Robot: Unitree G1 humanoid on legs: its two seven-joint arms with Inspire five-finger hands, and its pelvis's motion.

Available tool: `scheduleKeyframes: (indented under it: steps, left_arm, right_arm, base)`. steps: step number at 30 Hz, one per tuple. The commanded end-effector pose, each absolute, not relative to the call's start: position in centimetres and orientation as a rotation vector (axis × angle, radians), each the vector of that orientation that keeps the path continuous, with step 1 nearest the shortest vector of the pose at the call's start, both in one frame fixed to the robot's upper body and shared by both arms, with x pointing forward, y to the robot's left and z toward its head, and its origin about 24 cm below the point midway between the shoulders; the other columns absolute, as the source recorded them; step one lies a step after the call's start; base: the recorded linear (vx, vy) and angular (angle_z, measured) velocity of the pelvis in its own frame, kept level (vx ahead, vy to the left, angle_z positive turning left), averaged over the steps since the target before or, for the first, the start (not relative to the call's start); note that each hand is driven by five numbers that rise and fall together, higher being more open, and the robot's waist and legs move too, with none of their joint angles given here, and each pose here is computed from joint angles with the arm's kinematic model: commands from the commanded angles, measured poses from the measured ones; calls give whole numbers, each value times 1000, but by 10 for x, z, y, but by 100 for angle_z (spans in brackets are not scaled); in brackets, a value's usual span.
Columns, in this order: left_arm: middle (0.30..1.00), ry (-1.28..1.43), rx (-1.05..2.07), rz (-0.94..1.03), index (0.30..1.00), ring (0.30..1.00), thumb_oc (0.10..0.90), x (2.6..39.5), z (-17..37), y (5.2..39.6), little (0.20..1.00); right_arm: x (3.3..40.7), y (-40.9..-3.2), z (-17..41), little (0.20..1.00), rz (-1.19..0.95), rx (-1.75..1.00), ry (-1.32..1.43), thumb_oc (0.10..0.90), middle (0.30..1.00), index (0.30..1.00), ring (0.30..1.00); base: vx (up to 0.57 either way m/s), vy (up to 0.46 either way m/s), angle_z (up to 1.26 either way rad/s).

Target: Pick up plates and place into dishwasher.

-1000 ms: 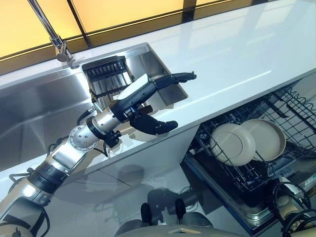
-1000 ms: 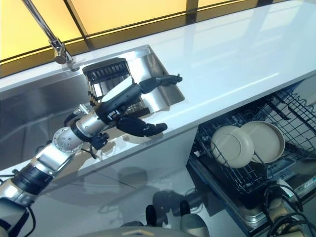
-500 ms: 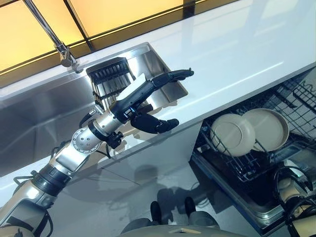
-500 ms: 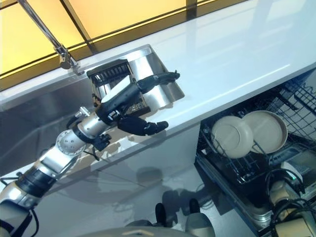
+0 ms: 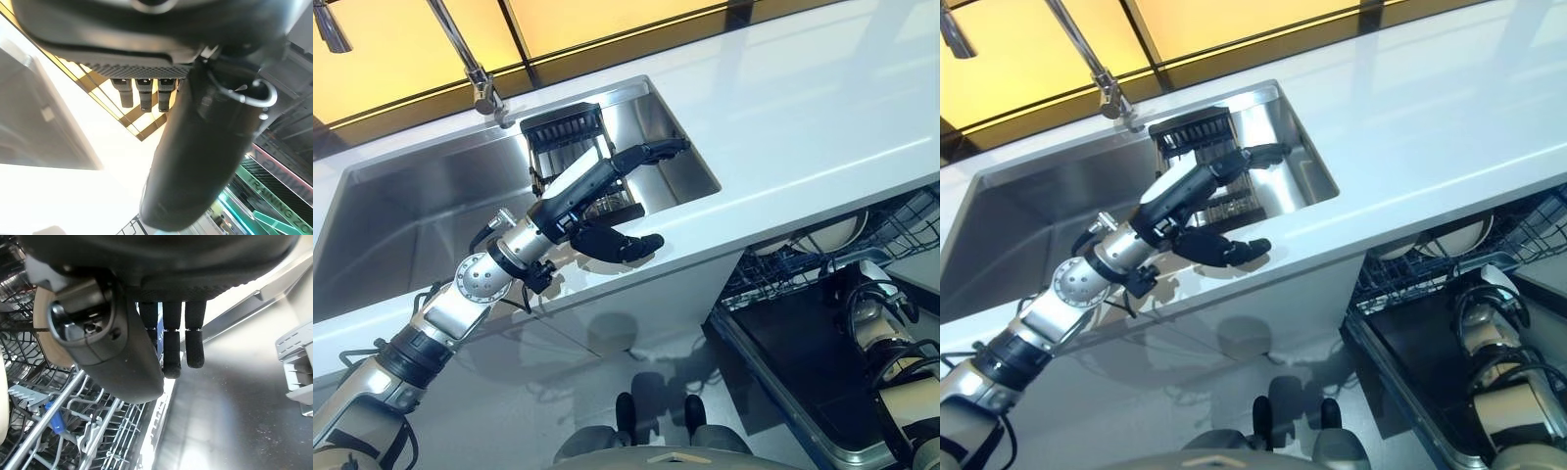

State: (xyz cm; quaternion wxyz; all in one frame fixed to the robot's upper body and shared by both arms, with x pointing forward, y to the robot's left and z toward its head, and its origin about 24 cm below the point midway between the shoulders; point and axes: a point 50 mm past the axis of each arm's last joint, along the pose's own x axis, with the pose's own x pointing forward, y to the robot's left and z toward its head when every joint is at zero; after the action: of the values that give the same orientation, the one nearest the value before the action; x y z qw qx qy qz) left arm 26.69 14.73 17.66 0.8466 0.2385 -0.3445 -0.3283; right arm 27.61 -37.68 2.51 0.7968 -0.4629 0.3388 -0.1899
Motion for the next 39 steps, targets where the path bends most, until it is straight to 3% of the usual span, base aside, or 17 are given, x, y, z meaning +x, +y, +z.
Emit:
scheduleKeyframes:
  steps: [1,23,39]
  left_arm:
    - [900,-933,434,-629,900,900,800,267,213,144,900]
    - [900,-953,408,-635,900,900,800,263,214,152,900]
    - [900,-981,379,-622,900,900,800,252,206,154,900]
  right_arm:
    - [333,-360,103,200,-422,-1060,387,100,300,300,300]
    - [327,-369,125,200,-588,-981,180,100,300,300,300]
    - [244,-396,68,200,-503,-1085,393,100,300,300,300]
  base:
    - [42,-9,2]
    - [-7,6,3]
    - [-16,53,-14]
